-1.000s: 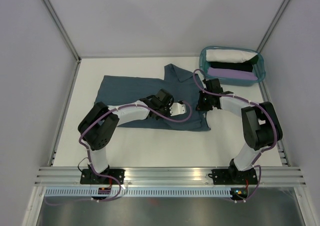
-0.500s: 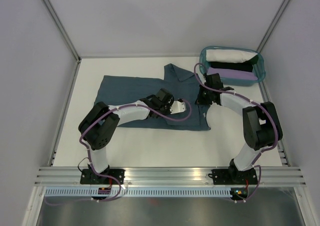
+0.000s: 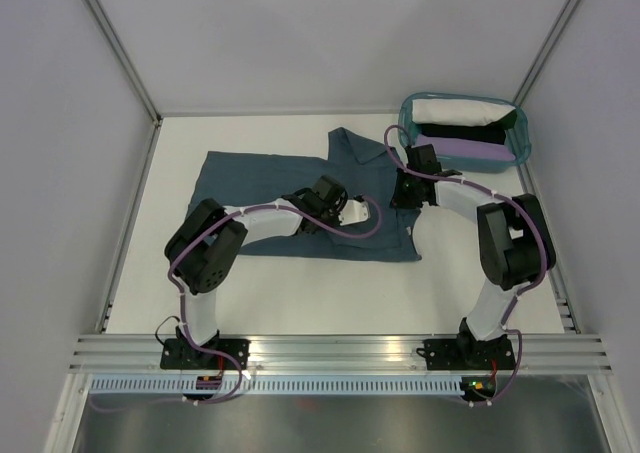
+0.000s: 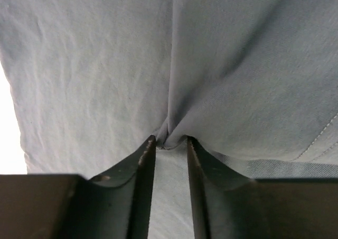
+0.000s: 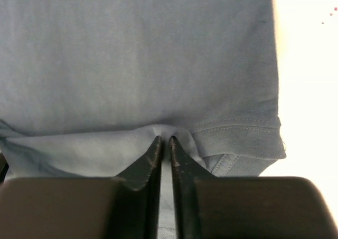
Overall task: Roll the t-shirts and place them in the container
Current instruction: Fold the tshirt
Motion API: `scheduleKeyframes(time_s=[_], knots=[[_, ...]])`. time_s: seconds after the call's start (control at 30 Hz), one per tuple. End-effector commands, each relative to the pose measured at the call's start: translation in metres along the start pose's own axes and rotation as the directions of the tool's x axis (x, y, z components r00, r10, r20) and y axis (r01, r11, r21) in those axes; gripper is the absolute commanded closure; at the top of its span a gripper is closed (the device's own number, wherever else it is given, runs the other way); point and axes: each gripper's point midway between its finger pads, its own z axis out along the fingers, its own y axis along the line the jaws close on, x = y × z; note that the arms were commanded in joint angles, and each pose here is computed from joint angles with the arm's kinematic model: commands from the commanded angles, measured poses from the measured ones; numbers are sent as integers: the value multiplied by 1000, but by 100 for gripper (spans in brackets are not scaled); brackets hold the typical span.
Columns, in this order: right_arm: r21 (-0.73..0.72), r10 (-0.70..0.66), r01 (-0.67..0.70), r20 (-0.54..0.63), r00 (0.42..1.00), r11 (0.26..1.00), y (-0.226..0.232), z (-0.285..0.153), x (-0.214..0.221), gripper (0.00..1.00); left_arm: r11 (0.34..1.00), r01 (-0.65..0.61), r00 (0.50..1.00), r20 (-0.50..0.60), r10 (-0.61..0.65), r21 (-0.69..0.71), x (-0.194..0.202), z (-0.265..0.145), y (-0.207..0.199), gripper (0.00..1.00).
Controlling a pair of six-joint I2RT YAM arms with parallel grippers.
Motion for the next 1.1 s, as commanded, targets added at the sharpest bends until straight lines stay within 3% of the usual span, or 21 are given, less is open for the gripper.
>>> scheduleKeyframes(time_s=[0.0, 0.03, 0.2, 0.33, 0.4, 0.53, 0.6, 0.77, 0.9, 1.07], knots=[[12, -9, 8, 51, 999, 1000, 3, -1, -23, 80, 999, 13, 1000, 11, -12, -39, -5, -10, 18, 63], [13, -10, 9, 43, 999, 1000, 3, -1, -23, 77, 999, 24, 1000, 13, -24, -41, -5, -13, 21, 58], [59, -53, 47, 101, 993, 997, 2, -28, -45, 64, 992, 81, 997, 12, -80, -93, -2, -48, 44, 51], [69, -39, 32, 97, 995, 997, -4, -56, -28, 59, 986, 167, 986, 32, -166, -25, 0, -75, 31, 47], [39, -16, 13, 75, 997, 999, -3, -62, -9, 58, 988, 151, 988, 36, -152, 18, -2, -80, 13, 45], [-45, 34, -32, 40, 999, 998, 5, -64, 15, 58, 1000, 13, 999, -40, -13, -6, -17, -68, -19, 44], [-82, 53, -52, 15, 998, 995, 9, -63, 27, 58, 999, -41, 999, -22, 41, 5, -38, -66, -36, 44], [-102, 67, -72, -52, 996, 992, 8, -50, 47, 50, 999, 2, 999, -33, -3, -44, -60, -44, -35, 42], [-99, 79, -85, -66, 995, 991, 5, -38, 54, 50, 998, 37, 999, -6, -37, -52, -71, -37, -35, 39], [-74, 93, -101, -107, 990, 992, -3, -24, 68, 55, 1000, 13, 998, -68, -13, -2, -52, -17, -56, 40]])
